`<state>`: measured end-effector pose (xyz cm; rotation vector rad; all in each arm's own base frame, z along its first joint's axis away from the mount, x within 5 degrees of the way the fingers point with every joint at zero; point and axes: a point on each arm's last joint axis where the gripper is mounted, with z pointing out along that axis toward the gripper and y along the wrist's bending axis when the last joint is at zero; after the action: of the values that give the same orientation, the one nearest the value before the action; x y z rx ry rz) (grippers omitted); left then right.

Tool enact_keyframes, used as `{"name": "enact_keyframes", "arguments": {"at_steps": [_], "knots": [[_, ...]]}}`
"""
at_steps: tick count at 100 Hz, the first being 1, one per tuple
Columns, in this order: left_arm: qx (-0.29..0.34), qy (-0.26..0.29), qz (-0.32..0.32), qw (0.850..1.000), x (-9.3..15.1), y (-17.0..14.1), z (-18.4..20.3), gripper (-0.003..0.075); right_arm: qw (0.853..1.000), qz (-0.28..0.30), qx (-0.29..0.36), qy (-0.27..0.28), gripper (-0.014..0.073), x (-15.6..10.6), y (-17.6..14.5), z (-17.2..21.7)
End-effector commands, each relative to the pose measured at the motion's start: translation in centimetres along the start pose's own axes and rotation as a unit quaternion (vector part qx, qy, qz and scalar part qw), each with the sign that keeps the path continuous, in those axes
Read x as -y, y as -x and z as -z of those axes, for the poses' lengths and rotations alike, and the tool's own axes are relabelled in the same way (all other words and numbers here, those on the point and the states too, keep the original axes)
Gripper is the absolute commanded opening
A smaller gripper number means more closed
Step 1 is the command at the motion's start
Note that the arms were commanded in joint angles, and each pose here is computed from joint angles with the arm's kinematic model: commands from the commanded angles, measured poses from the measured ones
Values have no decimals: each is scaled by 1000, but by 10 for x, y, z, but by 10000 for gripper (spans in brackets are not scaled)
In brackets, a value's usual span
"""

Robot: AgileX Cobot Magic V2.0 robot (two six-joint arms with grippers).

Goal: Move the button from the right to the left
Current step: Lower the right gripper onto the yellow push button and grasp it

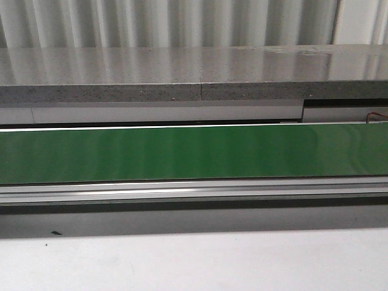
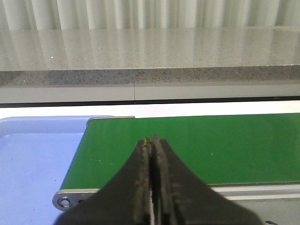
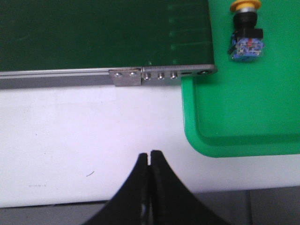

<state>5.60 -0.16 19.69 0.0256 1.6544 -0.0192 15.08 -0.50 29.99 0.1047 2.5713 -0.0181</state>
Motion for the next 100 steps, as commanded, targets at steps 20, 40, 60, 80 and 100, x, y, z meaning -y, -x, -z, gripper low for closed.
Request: {"name": "enact_keyframes", "arguments": {"at_steps": [20, 40, 60, 80, 100], "knots": [[39, -1, 7, 999, 0, -4, 0, -20, 1000, -2, -15, -4, 367, -1, 36, -10], [39, -1, 7, 999, 0, -4, 0, -20, 1000, -2, -21, -4, 498, -2, 58, -16], [39, -1, 7, 999, 0, -4, 0, -20, 999, -22, -37, -32, 487, 14, 84, -31], [39, -1, 7, 999, 0, -4, 0, -20, 990, -103, -49, -78, 487, 66, 105, -52], [39, -1, 7, 999, 0, -4, 0, -20, 977, -166, -82, -109, 487, 117, 116, -84]]}}
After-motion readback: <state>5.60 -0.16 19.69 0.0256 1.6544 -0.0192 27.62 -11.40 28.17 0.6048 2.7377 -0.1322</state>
